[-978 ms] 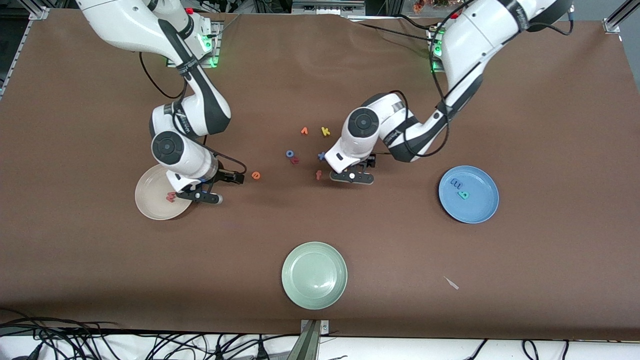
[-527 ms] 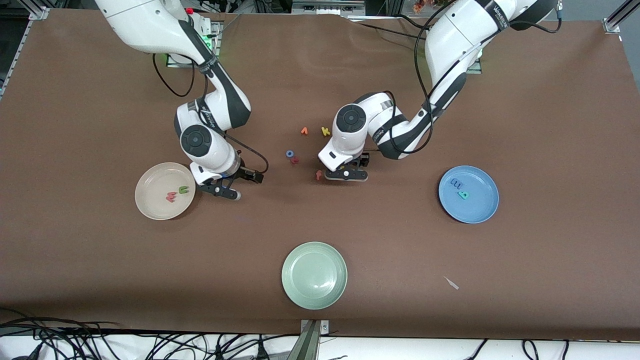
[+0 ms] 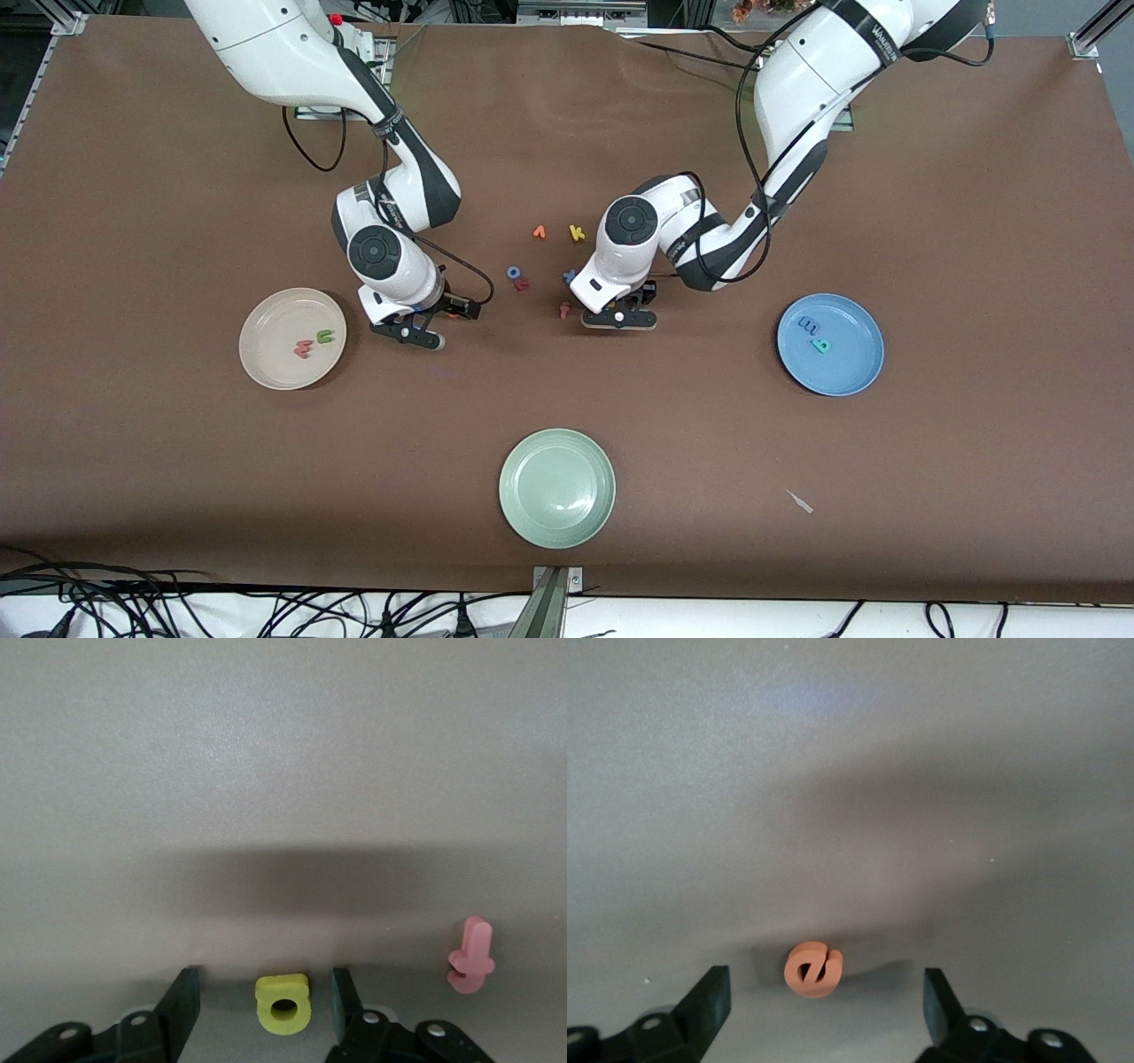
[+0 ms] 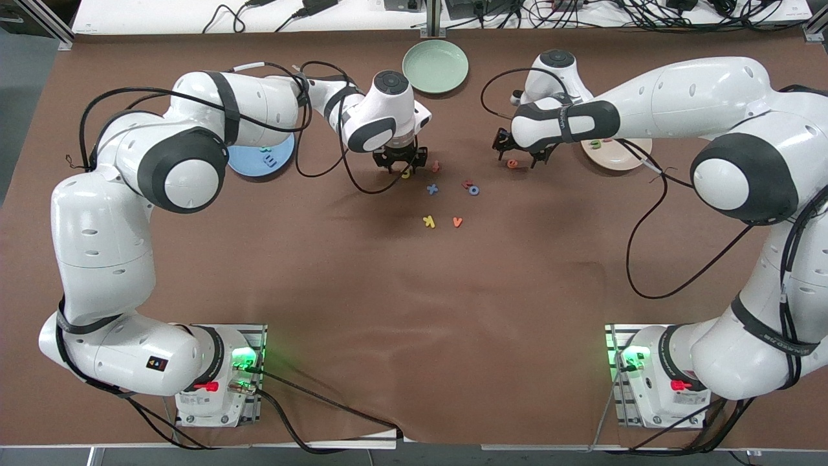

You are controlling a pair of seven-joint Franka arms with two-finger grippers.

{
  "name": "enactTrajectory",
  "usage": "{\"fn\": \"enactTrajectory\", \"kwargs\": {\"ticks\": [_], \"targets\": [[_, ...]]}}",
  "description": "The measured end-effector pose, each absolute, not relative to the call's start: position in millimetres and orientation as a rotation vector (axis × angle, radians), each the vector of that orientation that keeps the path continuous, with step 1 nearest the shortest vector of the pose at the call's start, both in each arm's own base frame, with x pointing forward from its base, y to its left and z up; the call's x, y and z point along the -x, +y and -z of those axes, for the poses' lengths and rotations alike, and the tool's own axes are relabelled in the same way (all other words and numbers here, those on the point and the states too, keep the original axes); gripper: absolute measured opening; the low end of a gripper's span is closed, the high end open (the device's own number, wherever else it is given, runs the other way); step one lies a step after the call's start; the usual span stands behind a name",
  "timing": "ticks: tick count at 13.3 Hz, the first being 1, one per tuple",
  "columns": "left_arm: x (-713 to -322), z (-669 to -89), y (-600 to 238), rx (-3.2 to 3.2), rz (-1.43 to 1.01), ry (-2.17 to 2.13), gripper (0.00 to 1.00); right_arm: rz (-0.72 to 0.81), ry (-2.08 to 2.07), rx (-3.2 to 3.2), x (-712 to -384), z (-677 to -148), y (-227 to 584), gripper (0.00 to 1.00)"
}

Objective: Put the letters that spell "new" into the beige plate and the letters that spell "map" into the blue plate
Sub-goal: 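Grasp the yellow letter with the left gripper while the right gripper grasps orange e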

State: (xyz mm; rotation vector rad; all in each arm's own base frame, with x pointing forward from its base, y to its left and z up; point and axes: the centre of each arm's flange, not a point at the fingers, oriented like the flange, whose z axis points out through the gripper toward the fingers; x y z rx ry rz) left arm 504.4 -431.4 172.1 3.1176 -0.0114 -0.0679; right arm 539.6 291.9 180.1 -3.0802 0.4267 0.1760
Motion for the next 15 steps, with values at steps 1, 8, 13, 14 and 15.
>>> {"fn": "enactTrajectory", "kwargs": {"ticks": [1,8,13,14,15], "targets": [[-504,-171,-431,-3.118,0.070,-0.009,0.66,-0.173,0.427,3.079,-540,-179,292,0.94],[-507,-175,-432,-3.113,0.058,0.000,0.27,-0.165,0.429,3.075,-540,-174,293,0.66],[-529,-228,-415,-3.185,0.023,-0.096,0.27,-0.161,0.430,3.074,-540,-176,293,0.45],[-538,-245,-401,-3.203,0.017,-0.170,0.27,-0.160,0.431,3.073,-540,-176,293,0.38],[-548,-260,-384,-3.220,0.019,-0.254,0.27,-0.160,0.431,3.073,-540,-176,293,0.38]]}}
